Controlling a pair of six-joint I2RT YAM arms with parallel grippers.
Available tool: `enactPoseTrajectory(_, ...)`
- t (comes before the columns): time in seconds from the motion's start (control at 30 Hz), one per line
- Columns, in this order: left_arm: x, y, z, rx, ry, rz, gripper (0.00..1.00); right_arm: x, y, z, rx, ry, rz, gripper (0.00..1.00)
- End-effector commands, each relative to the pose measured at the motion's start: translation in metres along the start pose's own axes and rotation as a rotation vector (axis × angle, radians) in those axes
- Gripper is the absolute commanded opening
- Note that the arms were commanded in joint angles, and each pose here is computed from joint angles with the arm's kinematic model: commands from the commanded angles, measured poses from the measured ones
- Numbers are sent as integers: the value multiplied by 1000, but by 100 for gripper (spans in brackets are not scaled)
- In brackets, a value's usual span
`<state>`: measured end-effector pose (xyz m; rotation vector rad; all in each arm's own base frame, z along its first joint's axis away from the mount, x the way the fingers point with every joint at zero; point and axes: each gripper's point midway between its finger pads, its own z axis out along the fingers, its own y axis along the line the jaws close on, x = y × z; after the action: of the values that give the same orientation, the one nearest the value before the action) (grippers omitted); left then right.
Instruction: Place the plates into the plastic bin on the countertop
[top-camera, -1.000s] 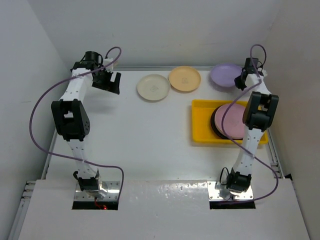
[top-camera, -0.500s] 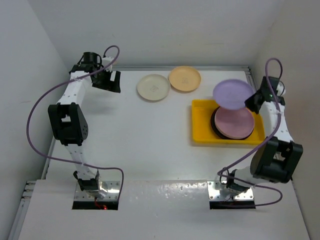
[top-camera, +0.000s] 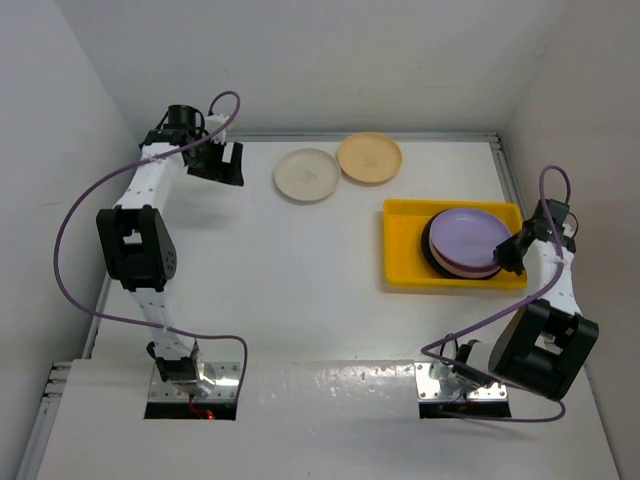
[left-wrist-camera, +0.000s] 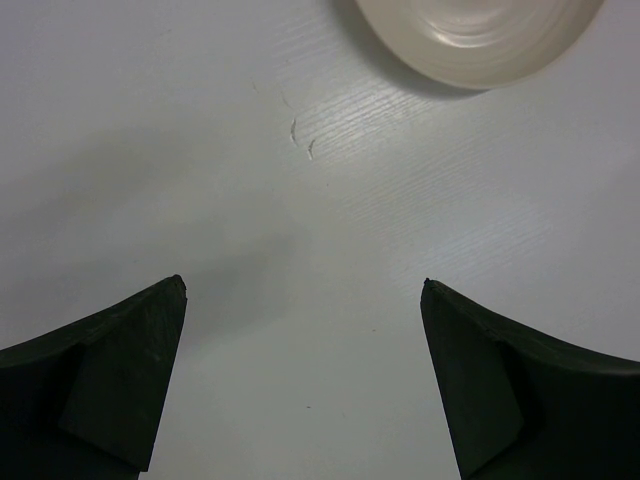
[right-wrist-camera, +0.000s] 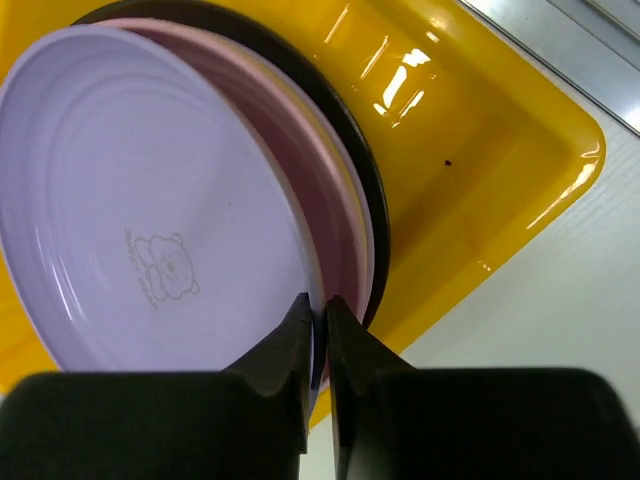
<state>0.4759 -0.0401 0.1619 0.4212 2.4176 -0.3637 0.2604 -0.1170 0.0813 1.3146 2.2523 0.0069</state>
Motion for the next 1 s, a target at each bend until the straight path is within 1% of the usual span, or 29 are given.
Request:
enactPoseTrajectory(0.0, -13, -11, -9, 22, -48, 29, 100, -20, 2, 3, 6, -54, -43, 18)
enactPoseTrajectory(0.07, -11, -11, -10, 24, -40, 34, 100, -20, -2, 2, 32, -52, -84, 39)
enactPoseTrajectory(0.1, -11, -11, -10, 24, -40, 34, 100, -25, 0, -2, 41, -72, -121, 63)
enactPoseTrajectory(0.13, -11, -13, -10, 34, -42, 34, 100, -29, 4, -6, 39, -89, -165, 69)
enactPoseTrajectory(0.17, -12, -13, -10, 34, -42, 34, 100, -36, 3, -13, 78, -111, -188, 76)
enactPoseTrajectory(0.2, -12, -13, -10, 34, -42, 34, 100, -45, -2, -18, 127, -142, -213, 77)
enactPoseTrajectory(0.23, -12, -13, -10, 34, -42, 34, 100, -64, 19, -34, 120, -220, -254, 77)
enactPoseTrajectory(0.27, -9, -11, -6, 28, -32, 31, 100, -67, 23, -41, 129, -231, -282, 79)
enactPoseTrajectory(0.3, -9, -9, -6, 18, -30, 40, 100, -73, 48, -53, 107, -281, -326, 81)
enactPoseTrajectory(0.33, -8, -7, -6, 10, -28, 40, 100, -85, 69, -64, 64, -329, -329, 81)
enactPoseTrajectory(0.37, -9, -4, -5, -5, -24, 39, 100, -90, 87, -69, 14, -356, -313, 78)
enactPoseTrajectory(0.4, -6, -3, -1, -3, -16, 36, 100, -86, 116, -62, -56, -360, -328, 28)
enactPoseTrajectory(0.43, -10, -3, -3, -6, -25, 40, 100, -74, 158, -69, -225, -316, -351, 4)
enactPoseTrajectory(0.47, -8, 0, 0, -14, -14, 26, 100, -66, 190, -61, -314, -297, -312, 0)
enactPoseTrajectory(0.5, -8, 0, 0, -14, -14, 26, 100, -63, 222, -53, -400, -271, -308, 15)
enactPoseTrajectory(0.53, -8, 0, 0, -14, -14, 26, 100, -55, 258, -66, -487, -255, -304, 33)
enactPoseTrajectory(0.57, -8, 0, 0, -14, -14, 26, 100, -42, 271, -34, -468, -178, -280, 46)
enactPoseTrajectory(0.6, -7, 1, 0, -23, -12, 26, 100, -43, 296, -20, -482, -143, -253, 63)
enactPoseTrajectory(0.63, -7, 1, 0, -23, -12, 26, 100, -38, 324, -6, -512, -110, -259, 68)
enactPoseTrajectory(0.67, -3, 3, 2, -31, 0, 22, 100, -44, 350, -14, -583, -90, -230, 70)
enactPoseTrajectory(0.7, -3, 2, 2, -31, 0, 13, 100, -6, 357, 40, -532, 14, -232, 71)
enactPoseTrajectory(0.73, -3, 2, 2, -31, 0, 13, 100, 0, 368, 46, -543, 35, -224, 72)
enactPoseTrajectory(0.77, -3, 2, 2, -31, 0, 13, 100, -9, 394, 33, -582, 27, -177, 72)
enactPoseTrajectory(0.8, -3, 2, 2, -31, 0, 3, 100, -4, 400, 42, -580, 41, -173, 72)
enactPoseTrajectory(0.83, 1, 2, 3, -29, 8, 0, 100, 18, 392, 84, -510, 99, -172, 72)
enactPoseTrajectory(0.87, 1, 1, 3, -29, 8, -9, 100, 11, 403, 80, -518, 82, -141, 72)
enactPoseTrajectory(0.97, 0, -2, 4, -9, 4, -18, 100, 25, 395, 112, -480, 105, -80, 71)
